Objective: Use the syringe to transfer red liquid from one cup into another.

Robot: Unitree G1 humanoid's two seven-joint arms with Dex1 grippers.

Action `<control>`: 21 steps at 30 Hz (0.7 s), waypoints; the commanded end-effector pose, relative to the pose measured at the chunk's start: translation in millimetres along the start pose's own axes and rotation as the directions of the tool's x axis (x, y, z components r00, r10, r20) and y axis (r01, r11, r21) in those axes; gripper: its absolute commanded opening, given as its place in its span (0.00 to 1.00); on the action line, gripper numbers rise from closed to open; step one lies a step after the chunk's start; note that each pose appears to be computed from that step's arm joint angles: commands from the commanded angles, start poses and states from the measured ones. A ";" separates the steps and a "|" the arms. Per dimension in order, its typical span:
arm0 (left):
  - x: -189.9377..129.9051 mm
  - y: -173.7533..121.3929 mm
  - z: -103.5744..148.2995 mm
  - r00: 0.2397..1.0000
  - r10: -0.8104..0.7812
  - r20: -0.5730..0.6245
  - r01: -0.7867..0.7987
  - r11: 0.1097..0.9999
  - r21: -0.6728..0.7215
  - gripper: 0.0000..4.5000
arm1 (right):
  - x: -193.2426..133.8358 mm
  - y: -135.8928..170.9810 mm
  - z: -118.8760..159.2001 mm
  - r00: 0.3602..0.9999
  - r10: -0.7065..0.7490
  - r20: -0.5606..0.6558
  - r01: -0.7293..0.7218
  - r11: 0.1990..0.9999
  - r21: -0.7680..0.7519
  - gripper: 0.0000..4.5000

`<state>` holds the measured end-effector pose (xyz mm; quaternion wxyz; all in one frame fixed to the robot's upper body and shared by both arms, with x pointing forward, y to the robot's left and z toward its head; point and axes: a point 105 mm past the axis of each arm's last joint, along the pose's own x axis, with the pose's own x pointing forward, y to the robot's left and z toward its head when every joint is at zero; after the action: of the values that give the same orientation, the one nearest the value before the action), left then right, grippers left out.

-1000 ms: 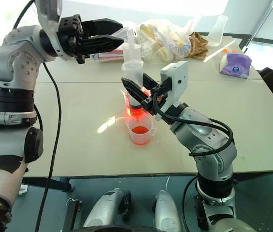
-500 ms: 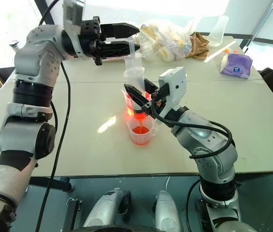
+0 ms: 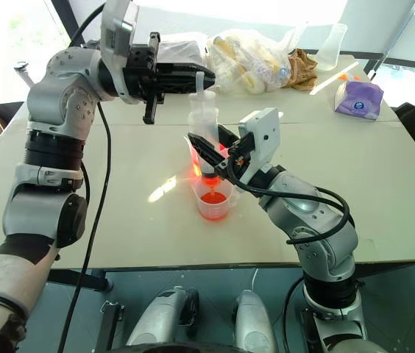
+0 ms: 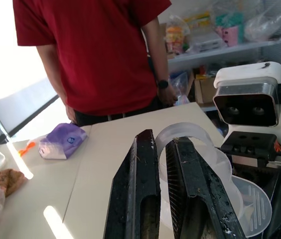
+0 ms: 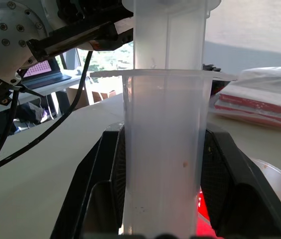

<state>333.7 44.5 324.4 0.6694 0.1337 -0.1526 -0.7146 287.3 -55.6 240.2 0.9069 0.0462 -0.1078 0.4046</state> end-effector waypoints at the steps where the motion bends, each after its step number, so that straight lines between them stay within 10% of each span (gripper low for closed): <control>1: 17.5 -22.4 -11.5 0.992 -0.123 -0.024 0.122 0.992 -0.035 0.00 | 0.2 6.7 28.0 0.993 0.025 0.118 -0.020 0.999 -0.045 0.32; 20: 22.3 -30.0 -33.3 0.996 -0.086 -0.015 0.084 0.991 -0.108 0.00 | -2.5 -1.8 43.7 0.990 0.009 0.142 0.002 0.997 -0.079 0.32; 21: 21.1 -25.6 -31.6 0.998 -0.064 -0.020 0.062 0.993 -0.096 0.18 | -2.4 -1.8 43.9 0.990 0.008 0.142 0.003 0.997 -0.079 0.32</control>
<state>330.0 43.2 299.7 0.6867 0.1123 -0.1370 -0.7051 287.8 -58.7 235.8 0.9061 0.0406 -0.0891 0.4115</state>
